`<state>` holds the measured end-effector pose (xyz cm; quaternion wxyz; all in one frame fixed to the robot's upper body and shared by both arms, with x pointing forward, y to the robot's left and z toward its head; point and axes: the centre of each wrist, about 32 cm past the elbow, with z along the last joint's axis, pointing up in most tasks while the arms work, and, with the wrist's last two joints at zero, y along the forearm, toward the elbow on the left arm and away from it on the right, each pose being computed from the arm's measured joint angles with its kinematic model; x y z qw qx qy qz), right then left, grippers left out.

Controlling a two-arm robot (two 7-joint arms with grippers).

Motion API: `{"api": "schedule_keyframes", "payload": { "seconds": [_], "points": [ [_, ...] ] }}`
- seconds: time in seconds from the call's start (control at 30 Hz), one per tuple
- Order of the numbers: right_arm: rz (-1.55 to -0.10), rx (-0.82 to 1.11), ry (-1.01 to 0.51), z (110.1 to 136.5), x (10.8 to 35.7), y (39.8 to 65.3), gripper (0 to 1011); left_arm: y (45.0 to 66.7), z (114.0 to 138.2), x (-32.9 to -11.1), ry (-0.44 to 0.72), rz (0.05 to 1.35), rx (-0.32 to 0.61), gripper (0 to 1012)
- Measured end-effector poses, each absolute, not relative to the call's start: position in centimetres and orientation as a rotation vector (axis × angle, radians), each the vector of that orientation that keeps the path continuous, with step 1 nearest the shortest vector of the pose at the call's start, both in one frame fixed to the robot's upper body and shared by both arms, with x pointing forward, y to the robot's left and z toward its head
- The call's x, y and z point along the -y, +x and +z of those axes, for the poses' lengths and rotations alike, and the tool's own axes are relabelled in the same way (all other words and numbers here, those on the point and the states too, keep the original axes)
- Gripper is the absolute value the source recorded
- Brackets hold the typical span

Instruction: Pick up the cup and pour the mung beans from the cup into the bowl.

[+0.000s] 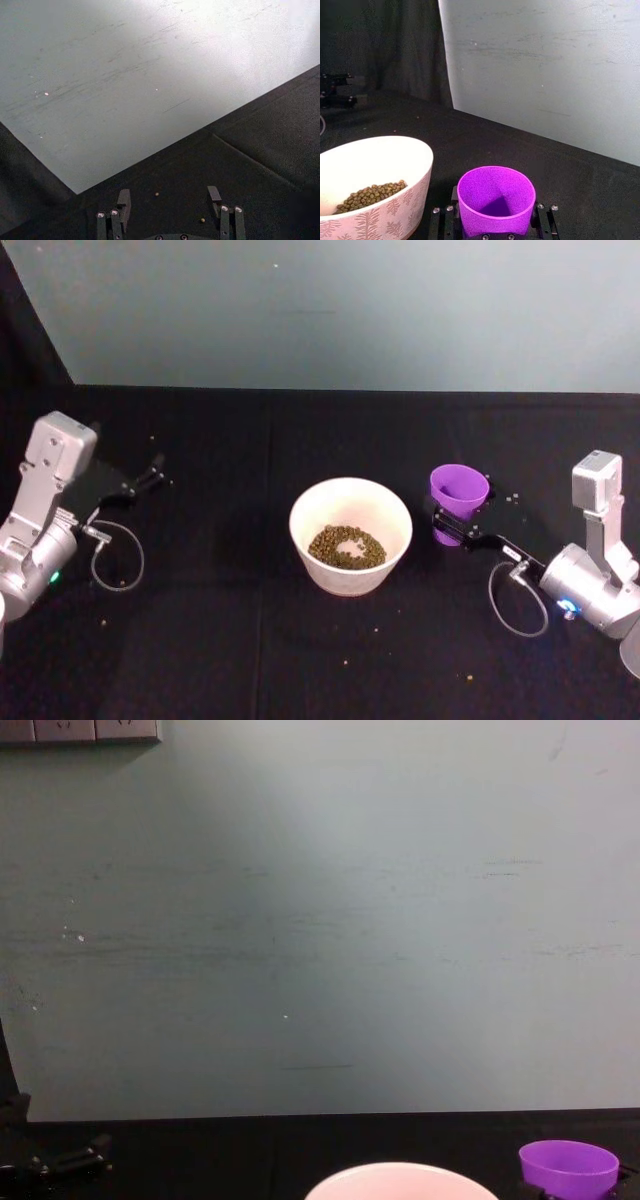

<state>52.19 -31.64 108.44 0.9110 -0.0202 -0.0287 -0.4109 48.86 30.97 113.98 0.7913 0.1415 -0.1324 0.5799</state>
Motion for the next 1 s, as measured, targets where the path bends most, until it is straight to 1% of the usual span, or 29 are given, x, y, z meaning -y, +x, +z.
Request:
{"api": "schedule_keyframes", "payload": {
  "seconds": [0.2, 0.23, 0.27, 0.37, 0.4, 0.47, 0.5, 0.6, 0.8, 1.0],
  "points": [
    [-0.847, 0.059, -0.043, 108.4, 31.6, 52.2, 754, 48.9, 114.0, -31.0, 0.304, 1.248, 0.285, 1000],
    [-0.846, 0.058, -0.044, 108.4, 31.6, 52.2, 782, 48.9, 114.0, -31.0, 0.304, 1.248, 0.285, 1000],
    [-0.846, 0.058, -0.044, 108.4, 31.6, 52.2, 782, 48.9, 114.0, -31.0, 0.304, 1.248, 0.285, 1000],
    [-0.845, 0.056, -0.047, 108.4, 31.6, 52.2, 833, 48.9, 114.0, -31.0, 0.304, 1.248, 0.285, 1000],
    [-0.845, 0.056, -0.047, 108.4, 31.6, 52.2, 891, 48.9, 114.0, -31.0, 0.304, 1.248, 0.285, 1000],
    [-0.846, 0.056, -0.047, 108.4, 31.6, 52.2, 924, 48.9, 114.0, -31.0, 0.304, 1.248, 0.285, 1000],
    [-0.845, 0.057, -0.047, 108.4, 31.6, 52.2, 966, 48.9, 114.0, -31.0, 0.304, 1.248, 0.285, 1000],
    [-0.846, 0.057, -0.047, 108.4, 31.6, 52.2, 1004, 48.9, 114.0, -31.0, 0.304, 1.248, 0.285, 1000],
    [-0.848, 0.065, -0.038, 108.7, 31.5, 52.0, 1004, 48.9, 114.0, -31.0, 0.304, 1.248, 0.285, 1000],
    [-0.859, 0.098, 0.003, 110.1, 31.5, 51.0, 1004, 48.9, 114.0, -31.0, 0.304, 1.248, 0.285, 1000]
  ]
}}
